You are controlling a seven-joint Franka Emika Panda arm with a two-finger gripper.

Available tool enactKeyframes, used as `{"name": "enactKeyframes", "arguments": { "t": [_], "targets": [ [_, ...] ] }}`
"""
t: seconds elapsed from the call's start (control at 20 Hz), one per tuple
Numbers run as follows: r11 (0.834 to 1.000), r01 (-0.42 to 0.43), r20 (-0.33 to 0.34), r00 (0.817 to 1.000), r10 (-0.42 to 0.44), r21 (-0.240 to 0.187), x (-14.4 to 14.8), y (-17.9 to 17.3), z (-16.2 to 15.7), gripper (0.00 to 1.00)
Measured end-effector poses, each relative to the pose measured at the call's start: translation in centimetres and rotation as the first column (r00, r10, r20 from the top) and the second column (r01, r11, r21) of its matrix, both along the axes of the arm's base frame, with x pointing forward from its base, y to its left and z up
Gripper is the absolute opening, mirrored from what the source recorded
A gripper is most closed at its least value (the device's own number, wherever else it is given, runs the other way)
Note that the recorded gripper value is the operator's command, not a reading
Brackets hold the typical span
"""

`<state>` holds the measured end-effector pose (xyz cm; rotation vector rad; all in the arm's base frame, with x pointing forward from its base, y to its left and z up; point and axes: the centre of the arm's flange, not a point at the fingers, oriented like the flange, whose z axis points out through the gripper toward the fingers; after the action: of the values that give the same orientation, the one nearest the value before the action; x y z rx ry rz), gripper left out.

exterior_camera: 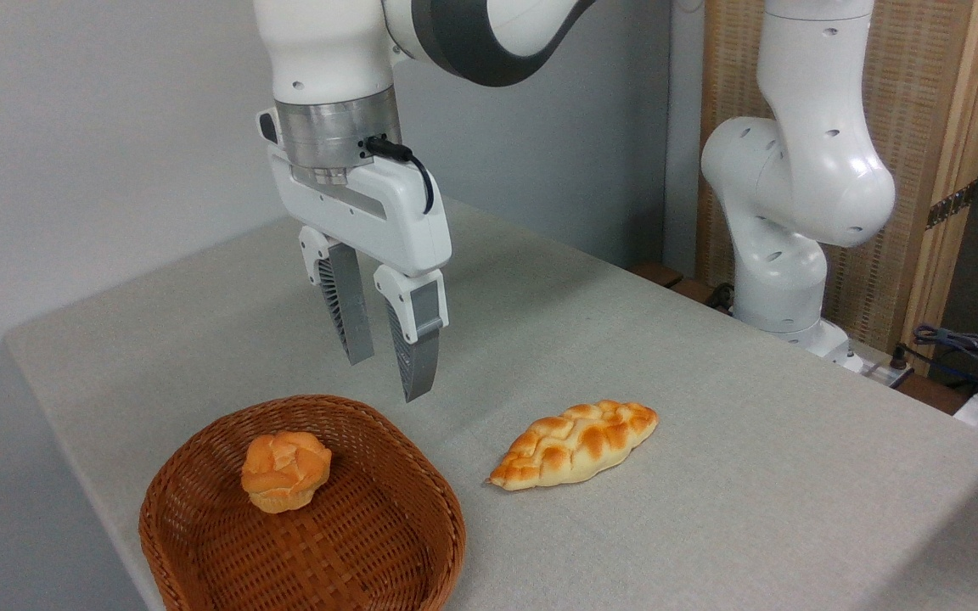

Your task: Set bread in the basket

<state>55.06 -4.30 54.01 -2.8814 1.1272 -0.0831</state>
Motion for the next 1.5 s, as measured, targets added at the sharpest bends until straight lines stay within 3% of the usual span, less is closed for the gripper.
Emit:
{"name": "enactKeyframes", "arguments": {
  "t": [1.0,1.5],
  "targets": [
    [1.000,0.002,-0.092,0.996,-0.001,0.009,-1.0,-0.1,-1.0,1.00],
    [0.999,0.034,-0.226,0.974,-0.030,0.016,-7.8,3.3,-8.0,1.00]
  ]
}}
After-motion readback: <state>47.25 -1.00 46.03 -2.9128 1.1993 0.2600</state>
